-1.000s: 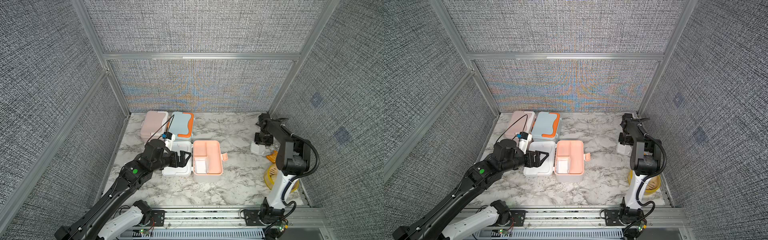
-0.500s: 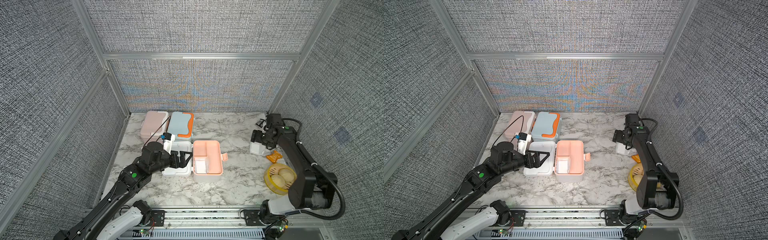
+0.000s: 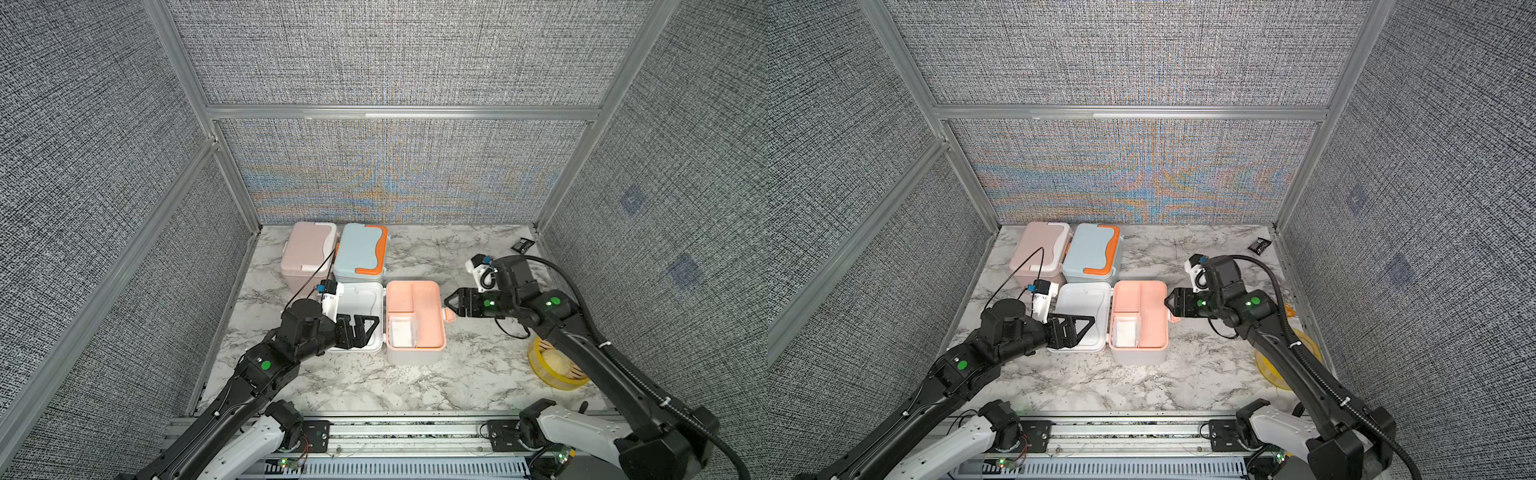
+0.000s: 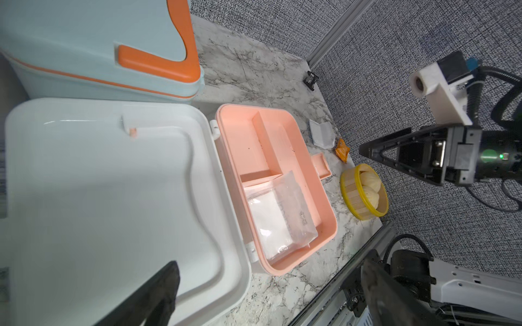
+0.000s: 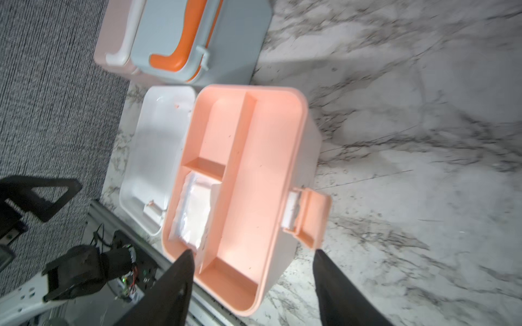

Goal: Open first aid kits and take out gauze
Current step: Pick up the gauze from the first aid kit, then place the gauze at the center of the board.

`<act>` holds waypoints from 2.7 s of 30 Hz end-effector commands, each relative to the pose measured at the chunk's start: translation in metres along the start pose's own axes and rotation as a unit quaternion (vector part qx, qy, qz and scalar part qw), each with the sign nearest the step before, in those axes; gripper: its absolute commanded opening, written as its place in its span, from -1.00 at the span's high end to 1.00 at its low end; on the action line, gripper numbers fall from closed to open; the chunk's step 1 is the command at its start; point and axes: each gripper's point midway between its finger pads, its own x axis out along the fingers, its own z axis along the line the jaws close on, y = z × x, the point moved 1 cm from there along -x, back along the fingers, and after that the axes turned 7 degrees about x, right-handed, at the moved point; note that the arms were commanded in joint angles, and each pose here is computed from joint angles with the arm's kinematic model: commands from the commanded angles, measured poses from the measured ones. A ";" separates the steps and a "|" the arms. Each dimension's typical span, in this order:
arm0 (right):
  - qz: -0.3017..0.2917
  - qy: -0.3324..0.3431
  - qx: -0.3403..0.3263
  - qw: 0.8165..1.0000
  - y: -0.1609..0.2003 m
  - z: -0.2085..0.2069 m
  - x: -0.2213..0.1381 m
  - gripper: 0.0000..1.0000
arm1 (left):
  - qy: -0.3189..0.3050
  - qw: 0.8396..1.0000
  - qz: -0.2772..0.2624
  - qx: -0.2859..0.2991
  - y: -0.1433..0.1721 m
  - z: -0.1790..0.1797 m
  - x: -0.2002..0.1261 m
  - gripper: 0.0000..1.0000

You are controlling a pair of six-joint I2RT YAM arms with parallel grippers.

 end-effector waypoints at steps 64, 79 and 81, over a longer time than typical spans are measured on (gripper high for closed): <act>-0.045 0.213 0.034 0.975 0.002 -0.098 -0.058 1.00 | 0.054 0.998 0.008 0.030 -0.028 -0.043 0.027 -0.99; 0.026 0.387 0.131 0.912 -0.013 -0.226 -0.038 1.00 | 0.077 0.995 0.038 0.055 -0.019 -0.064 0.067 -0.99; 0.041 0.387 0.140 0.910 -0.013 -0.234 -0.030 1.00 | 0.076 0.995 0.036 0.058 -0.019 -0.063 0.068 -1.00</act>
